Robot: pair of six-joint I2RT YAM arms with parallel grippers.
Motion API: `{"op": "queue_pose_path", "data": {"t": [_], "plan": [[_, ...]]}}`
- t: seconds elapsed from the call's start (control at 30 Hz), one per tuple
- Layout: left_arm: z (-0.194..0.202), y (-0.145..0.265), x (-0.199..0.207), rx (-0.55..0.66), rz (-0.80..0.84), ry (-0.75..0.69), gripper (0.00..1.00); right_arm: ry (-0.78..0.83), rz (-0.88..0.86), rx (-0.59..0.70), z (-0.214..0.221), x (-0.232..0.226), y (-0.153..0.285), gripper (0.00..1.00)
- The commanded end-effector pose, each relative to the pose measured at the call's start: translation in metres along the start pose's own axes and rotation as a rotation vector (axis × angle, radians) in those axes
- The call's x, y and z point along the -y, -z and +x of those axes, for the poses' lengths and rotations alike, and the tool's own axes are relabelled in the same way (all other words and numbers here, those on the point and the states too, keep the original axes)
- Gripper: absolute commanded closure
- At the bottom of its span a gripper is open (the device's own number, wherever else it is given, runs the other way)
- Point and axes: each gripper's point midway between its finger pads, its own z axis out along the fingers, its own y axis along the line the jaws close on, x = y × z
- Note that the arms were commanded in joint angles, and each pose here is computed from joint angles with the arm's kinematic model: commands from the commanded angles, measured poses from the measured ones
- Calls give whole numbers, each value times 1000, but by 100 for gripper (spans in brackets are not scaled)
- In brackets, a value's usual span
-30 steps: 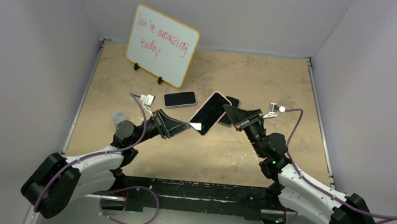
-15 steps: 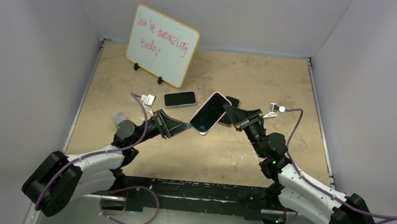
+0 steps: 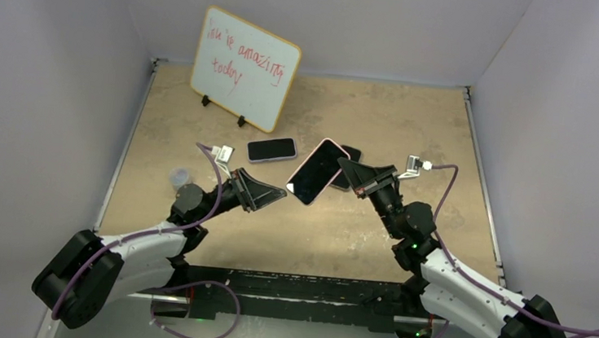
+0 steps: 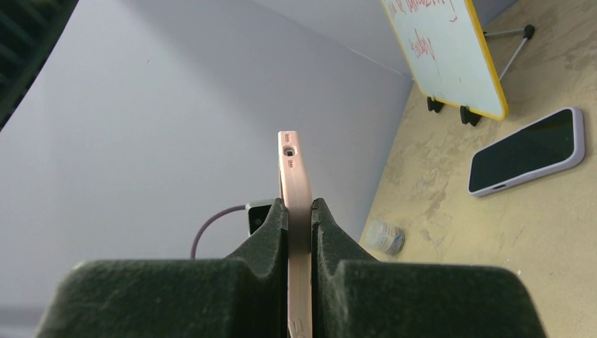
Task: Take the phone out of the phone case
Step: Remove the phone case from the phone.
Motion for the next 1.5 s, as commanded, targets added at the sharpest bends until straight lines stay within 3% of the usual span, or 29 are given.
{"op": "queue_pose_path", "data": {"t": [0.0, 1.47], "plan": [[-8, -1, 15, 23, 53, -20, 72, -58, -119, 66, -18, -37, 0, 100], [-8, -13, 29, 6, 113, -15, 68, -73, -140, 34, -12, -40, -1, 100]]}}
